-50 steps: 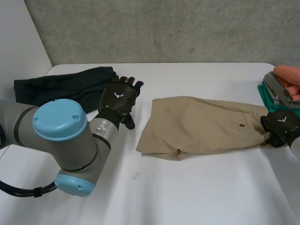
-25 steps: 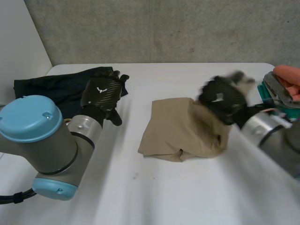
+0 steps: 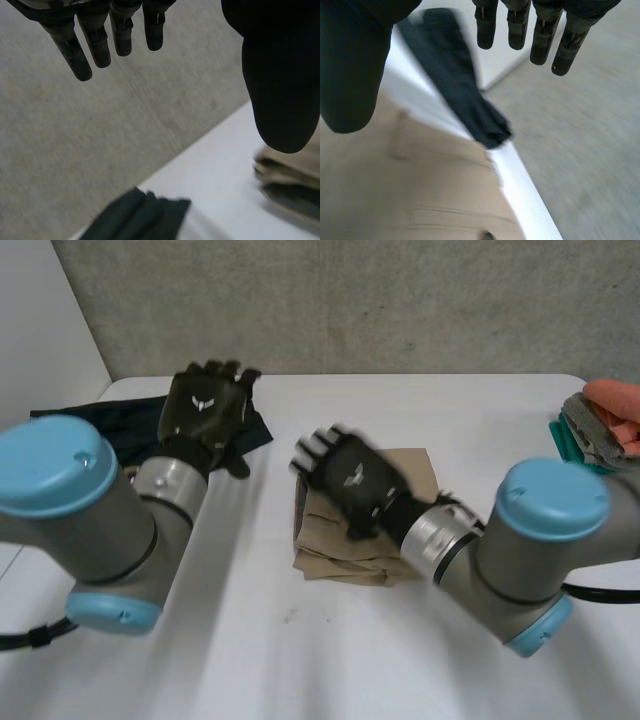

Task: Fold the laundry.

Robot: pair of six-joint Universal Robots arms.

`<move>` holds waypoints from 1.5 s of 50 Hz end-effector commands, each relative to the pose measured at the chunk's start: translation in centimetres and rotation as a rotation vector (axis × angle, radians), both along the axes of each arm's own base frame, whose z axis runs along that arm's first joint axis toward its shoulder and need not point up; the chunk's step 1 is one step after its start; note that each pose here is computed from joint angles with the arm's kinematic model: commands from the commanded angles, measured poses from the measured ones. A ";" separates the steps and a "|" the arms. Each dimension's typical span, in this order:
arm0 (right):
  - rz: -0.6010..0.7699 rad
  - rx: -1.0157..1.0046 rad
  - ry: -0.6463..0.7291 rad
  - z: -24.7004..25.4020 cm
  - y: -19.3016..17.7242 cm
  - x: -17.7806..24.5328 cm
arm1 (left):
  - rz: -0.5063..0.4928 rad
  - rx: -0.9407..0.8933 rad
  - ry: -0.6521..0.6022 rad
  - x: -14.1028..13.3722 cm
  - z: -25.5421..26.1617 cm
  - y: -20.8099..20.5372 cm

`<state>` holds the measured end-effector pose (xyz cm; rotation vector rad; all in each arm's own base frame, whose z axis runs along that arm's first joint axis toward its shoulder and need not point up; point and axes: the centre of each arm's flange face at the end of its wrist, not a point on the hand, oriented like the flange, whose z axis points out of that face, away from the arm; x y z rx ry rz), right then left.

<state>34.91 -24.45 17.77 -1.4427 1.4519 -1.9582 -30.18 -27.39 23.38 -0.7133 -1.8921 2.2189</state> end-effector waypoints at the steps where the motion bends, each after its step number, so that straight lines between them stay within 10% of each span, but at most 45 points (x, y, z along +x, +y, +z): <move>1: -0.401 0.280 -0.280 4.3 -3.5 -5.1 | -0.052 -0.033 0.042 -3.1 1.5 -1.6; 10: -0.506 0.492 -0.192 2.6 -6.8 -7.5 | -0.330 0.121 -0.027 -10.3 -2.6 -0.1; 14: -0.499 0.570 -0.141 0.3 -8.3 -6.8 | -0.305 0.209 -0.081 -11.2 -6.1 -1.1; 36: -0.502 0.449 0.055 -1.4 -9.5 -6.6 | -0.173 0.298 -0.273 -9.1 -6.7 -1.3; 48: -0.492 0.219 -0.080 3.2 -5.6 -7.9 | -0.382 0.253 -0.181 -7.0 0.9 3.6; 58: -0.335 0.361 0.011 -2.4 1.0 -7.3 | -0.737 0.311 -0.127 -3.8 2.8 9.2; 75: -0.348 0.267 -0.012 -7.7 -1.7 -4.5 | -0.747 0.291 -0.123 -3.5 2.9 9.9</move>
